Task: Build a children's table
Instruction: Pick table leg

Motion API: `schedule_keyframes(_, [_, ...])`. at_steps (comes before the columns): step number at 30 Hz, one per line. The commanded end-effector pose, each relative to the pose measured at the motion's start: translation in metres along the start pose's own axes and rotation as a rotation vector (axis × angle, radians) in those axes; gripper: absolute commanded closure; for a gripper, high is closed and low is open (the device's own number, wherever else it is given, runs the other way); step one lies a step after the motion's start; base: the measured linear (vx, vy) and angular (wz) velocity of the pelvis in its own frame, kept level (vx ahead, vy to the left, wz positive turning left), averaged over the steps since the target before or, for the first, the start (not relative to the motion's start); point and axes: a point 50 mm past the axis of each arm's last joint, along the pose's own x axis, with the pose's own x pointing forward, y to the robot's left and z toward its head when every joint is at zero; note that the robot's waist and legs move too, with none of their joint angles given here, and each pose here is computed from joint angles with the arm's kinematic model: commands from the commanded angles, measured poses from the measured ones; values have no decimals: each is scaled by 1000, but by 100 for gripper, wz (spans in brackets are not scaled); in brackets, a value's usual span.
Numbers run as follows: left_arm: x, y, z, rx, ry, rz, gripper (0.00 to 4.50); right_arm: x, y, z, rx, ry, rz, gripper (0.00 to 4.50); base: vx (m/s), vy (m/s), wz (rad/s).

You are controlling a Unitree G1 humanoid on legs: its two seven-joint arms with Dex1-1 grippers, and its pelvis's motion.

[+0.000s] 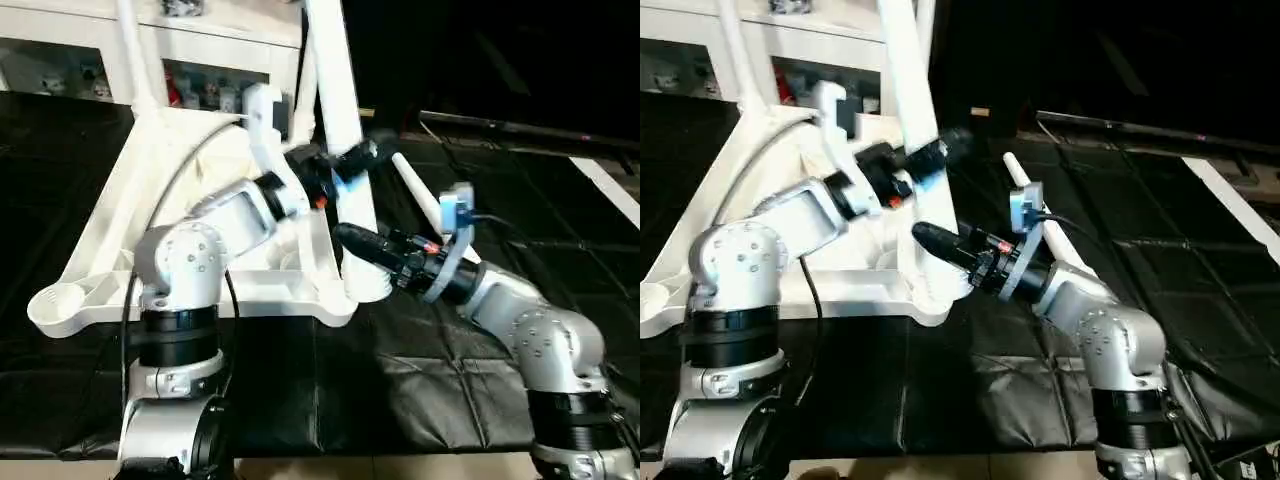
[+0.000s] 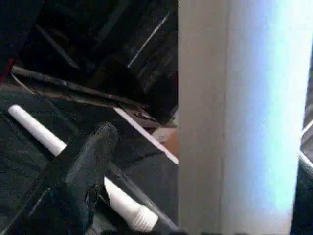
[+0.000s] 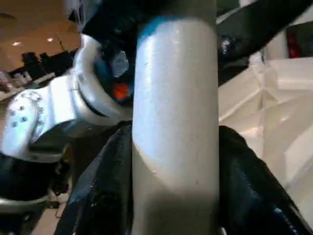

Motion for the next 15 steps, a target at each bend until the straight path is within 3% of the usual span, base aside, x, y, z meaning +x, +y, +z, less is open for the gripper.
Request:
schedule_keyframes(1, [3, -2, 7, -21, -40, -39, 28, -3, 6, 7, -15, -23, 37, 257, 0, 0, 0])
schedule_keyframes(4, [2, -2, 11, -50, -81, -61, 35, -4, 6, 8, -13, -28, 35, 257, 0, 0, 0])
schedule_keyframes(8, [-2, 4, 13, -143, -128, -64, 80, -6, 7, 8, -9, -34, 33, 257, 0, 0, 0])
schedule_keyframes(15, [-1, 4, 17, -52, -122, -28, 134, -4, 4, 5, -30, -14, 12, 257, 0, 0, 0])
